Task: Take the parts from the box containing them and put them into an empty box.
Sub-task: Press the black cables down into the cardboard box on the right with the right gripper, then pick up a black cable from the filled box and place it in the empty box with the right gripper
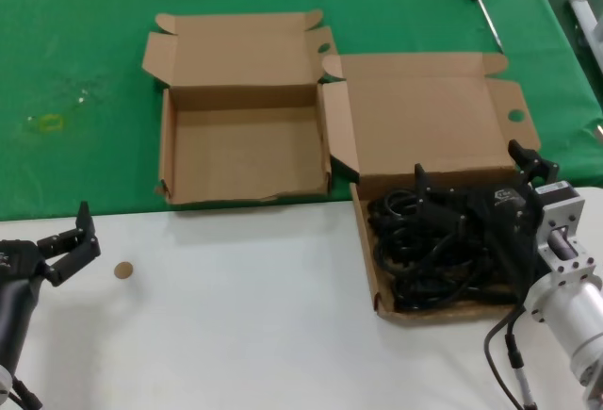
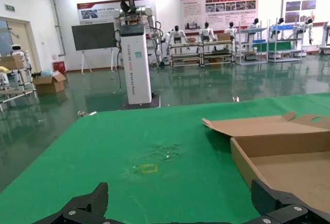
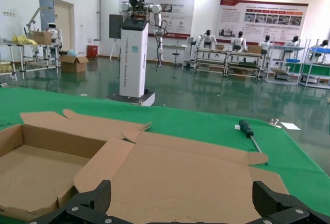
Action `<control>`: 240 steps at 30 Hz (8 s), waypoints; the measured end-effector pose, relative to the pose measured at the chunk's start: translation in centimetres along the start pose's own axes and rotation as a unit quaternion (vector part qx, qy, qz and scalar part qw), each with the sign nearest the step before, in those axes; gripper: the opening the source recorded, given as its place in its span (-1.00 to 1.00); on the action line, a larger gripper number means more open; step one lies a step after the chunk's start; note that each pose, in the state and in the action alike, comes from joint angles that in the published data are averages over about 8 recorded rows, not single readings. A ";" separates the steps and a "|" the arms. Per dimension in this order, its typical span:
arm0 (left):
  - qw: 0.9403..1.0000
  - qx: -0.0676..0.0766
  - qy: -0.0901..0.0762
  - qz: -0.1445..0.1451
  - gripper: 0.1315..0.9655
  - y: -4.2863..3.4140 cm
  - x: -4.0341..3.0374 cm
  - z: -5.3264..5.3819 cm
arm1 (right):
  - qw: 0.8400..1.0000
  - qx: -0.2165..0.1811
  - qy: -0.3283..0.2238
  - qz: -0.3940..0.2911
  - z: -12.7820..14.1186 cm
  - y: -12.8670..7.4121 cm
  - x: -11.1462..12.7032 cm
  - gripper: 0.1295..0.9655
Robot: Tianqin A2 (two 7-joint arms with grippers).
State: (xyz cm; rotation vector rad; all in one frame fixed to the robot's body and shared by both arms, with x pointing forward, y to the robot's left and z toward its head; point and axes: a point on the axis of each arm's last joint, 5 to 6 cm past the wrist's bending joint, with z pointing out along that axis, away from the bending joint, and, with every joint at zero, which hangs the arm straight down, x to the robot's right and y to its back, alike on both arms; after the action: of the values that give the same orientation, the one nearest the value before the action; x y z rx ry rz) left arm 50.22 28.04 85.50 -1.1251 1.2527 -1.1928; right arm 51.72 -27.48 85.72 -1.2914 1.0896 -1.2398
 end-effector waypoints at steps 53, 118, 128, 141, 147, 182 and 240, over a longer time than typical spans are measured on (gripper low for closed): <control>1.000 0.000 0.000 0.000 -0.03 0.00 0.00 0.0 | 0.994 -0.017 -0.052 -0.096 -0.7 -1.0 3.3 1.00; 1.000 0.000 0.000 0.000 -0.95 0.00 0.00 0.0 | 0.747 -0.064 -0.392 -0.533 6.3 -8.4 13.3 0.57; 1.000 0.000 0.000 0.000 -0.95 0.00 0.00 0.0 | 0.744 -0.067 -0.397 -0.534 6.3 -8.3 13.3 0.05; 1.000 0.000 0.000 0.000 -0.95 0.00 0.00 0.0 | 0.743 -0.069 -0.399 -0.532 6.1 -8.5 13.3 -0.59; 1.000 0.000 0.000 0.000 -0.95 0.00 0.00 0.0 | 0.743 -0.071 -0.401 -0.531 5.8 -8.8 13.4 -0.67; 1.000 0.000 0.000 0.000 -0.95 0.00 0.00 0.0 | 0.764 0.016 -0.421 -0.490 12.9 -17.5 4.4 -0.81; 1.000 0.000 0.000 0.000 -0.95 0.00 0.00 0.0 | 0.775 0.007 -0.369 -0.514 23.0 -13.9 -7.3 -0.52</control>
State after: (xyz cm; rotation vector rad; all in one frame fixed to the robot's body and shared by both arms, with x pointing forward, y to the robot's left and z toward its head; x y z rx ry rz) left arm 50.22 28.04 85.50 -1.1251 1.2527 -1.1928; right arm 73.68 -17.25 99.38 -2.2117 -0.3014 -1.2246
